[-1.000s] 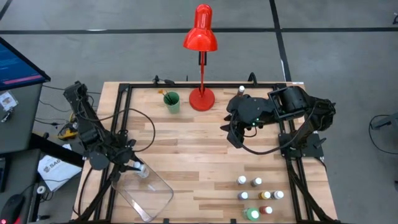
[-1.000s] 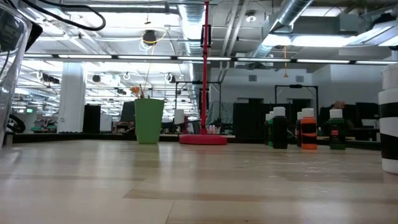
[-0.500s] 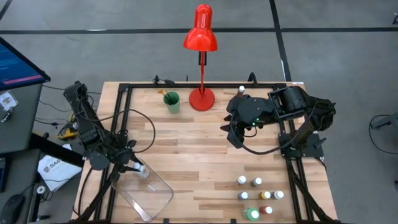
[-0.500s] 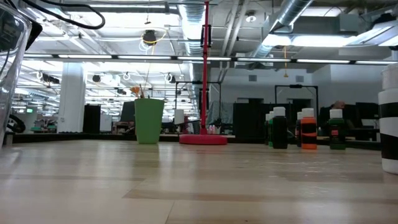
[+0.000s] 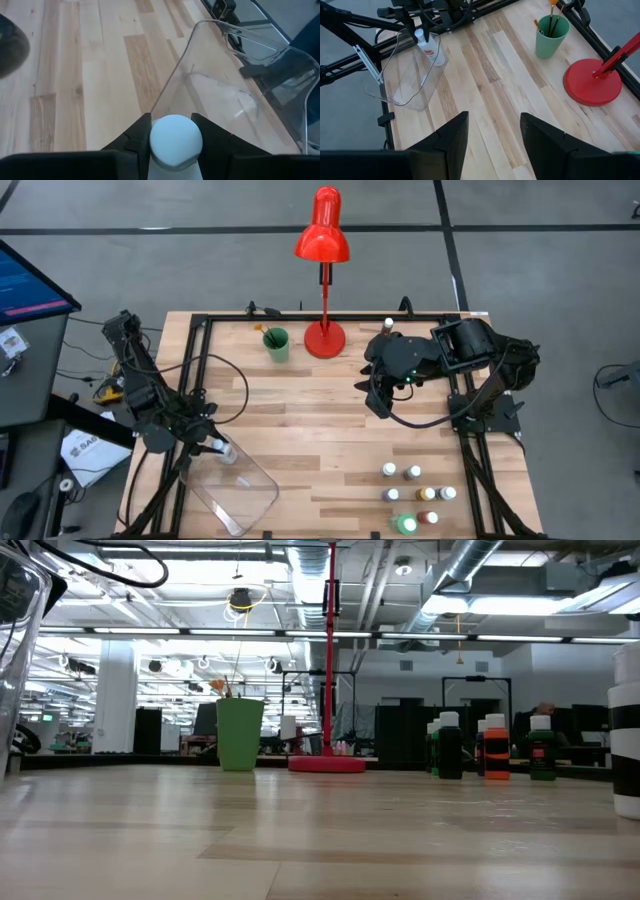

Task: Pick & Place Paint Supplies
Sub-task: Put the big white coloring bottle into the transparent bin, then put the big green coloring bottle into the transparent bin

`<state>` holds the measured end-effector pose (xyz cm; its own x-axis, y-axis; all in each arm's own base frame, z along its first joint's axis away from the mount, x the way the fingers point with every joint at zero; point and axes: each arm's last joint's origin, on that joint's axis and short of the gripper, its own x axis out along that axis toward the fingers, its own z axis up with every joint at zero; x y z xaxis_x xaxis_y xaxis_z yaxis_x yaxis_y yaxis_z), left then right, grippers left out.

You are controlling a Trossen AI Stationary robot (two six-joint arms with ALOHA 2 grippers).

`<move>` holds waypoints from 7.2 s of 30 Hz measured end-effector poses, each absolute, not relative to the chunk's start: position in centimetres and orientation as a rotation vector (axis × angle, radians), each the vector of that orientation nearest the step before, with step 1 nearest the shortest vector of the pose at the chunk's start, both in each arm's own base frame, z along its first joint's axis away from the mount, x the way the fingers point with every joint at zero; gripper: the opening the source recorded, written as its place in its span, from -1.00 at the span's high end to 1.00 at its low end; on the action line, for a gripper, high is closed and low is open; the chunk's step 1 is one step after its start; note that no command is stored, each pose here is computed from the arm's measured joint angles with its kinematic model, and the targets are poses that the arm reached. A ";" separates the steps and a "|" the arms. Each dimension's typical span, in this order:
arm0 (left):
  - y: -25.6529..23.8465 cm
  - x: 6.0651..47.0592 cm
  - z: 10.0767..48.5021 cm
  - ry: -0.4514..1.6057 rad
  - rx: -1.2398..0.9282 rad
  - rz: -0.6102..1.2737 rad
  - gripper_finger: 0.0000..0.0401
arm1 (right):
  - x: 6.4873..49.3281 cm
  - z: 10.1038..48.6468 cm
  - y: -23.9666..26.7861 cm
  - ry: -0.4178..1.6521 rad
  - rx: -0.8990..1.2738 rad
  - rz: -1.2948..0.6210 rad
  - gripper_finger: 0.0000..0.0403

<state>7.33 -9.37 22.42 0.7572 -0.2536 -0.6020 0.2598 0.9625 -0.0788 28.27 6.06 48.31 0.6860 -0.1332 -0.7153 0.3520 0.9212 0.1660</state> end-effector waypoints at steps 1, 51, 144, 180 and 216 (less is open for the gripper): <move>-9.4 7.3 22.4 0.653 0.011 -0.277 0.44 | 28.3 48.3 6.1 0.770 0.303 -0.277 0.13; -9.4 7.7 28.4 0.445 -0.133 -0.248 -0.09 | 28.2 48.2 6.1 0.787 0.271 -0.259 -0.13; -7.8 8.2 34.7 0.129 -0.189 0.003 -0.39 | 25.3 27.6 29.3 1.604 0.548 -0.232 0.44; -7.8 8.2 34.7 0.129 -0.162 0.002 -0.39 | 39.1 33.9 9.8 1.320 0.071 -0.009 0.44; -7.7 8.2 34.7 0.125 -0.162 0.017 -0.39 | 44.6 28.0 7.4 1.288 0.049 -0.010 0.21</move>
